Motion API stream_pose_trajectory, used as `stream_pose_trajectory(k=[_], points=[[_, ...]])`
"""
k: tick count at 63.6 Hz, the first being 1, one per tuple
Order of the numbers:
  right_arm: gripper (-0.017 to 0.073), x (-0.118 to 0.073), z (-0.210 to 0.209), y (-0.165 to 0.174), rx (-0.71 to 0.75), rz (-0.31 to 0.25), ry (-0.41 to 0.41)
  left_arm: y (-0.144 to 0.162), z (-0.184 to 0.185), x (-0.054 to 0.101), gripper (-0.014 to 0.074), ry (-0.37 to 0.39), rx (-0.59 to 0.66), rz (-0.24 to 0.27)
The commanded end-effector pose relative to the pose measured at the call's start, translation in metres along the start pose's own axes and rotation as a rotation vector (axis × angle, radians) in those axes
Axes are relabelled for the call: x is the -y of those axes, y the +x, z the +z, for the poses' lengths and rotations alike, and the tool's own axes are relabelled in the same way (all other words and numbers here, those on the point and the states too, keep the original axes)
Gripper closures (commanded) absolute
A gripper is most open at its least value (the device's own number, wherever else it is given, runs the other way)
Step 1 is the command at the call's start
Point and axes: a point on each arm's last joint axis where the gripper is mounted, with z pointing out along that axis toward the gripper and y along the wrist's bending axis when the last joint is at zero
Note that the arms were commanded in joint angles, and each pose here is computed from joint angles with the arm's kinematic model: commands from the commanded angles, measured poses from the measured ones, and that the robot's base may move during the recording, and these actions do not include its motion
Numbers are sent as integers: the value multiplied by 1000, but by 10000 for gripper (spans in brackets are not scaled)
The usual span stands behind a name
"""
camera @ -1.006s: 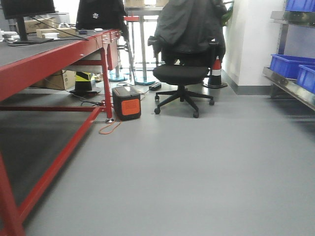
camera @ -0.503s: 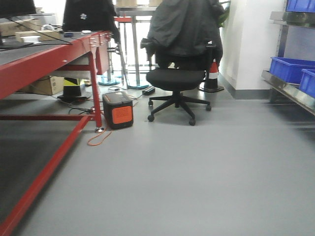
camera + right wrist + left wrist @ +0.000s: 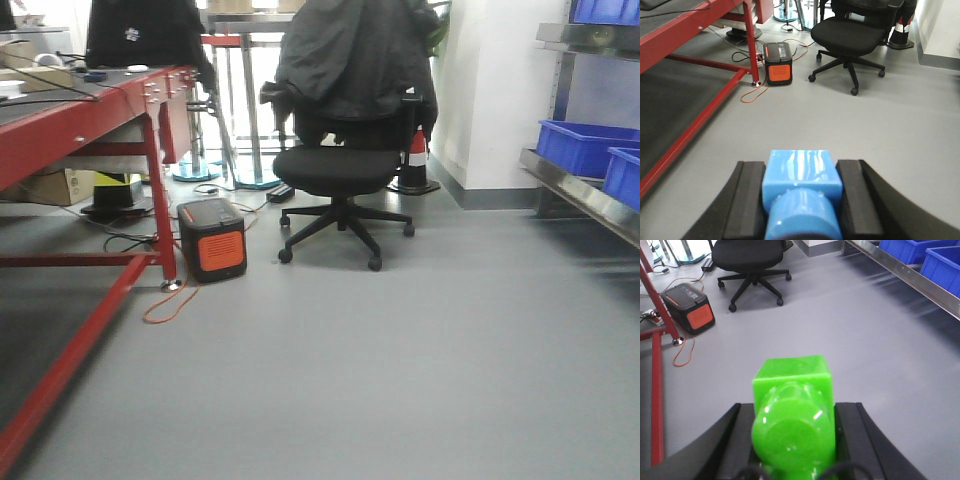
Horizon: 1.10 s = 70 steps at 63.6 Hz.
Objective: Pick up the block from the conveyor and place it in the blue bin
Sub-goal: 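Drive toward the steel shelf rack of blue bins holding both blocks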
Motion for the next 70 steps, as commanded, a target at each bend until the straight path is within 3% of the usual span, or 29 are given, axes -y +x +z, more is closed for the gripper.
stream_pose_trajectory(k=[1,70], points=[[722,1,-3,-3,26,0,13,-2,-2,1,704,6,24,-11],[722,1,-3,-3,26,0,13,-2,-2,1,704,4,24,-9]])
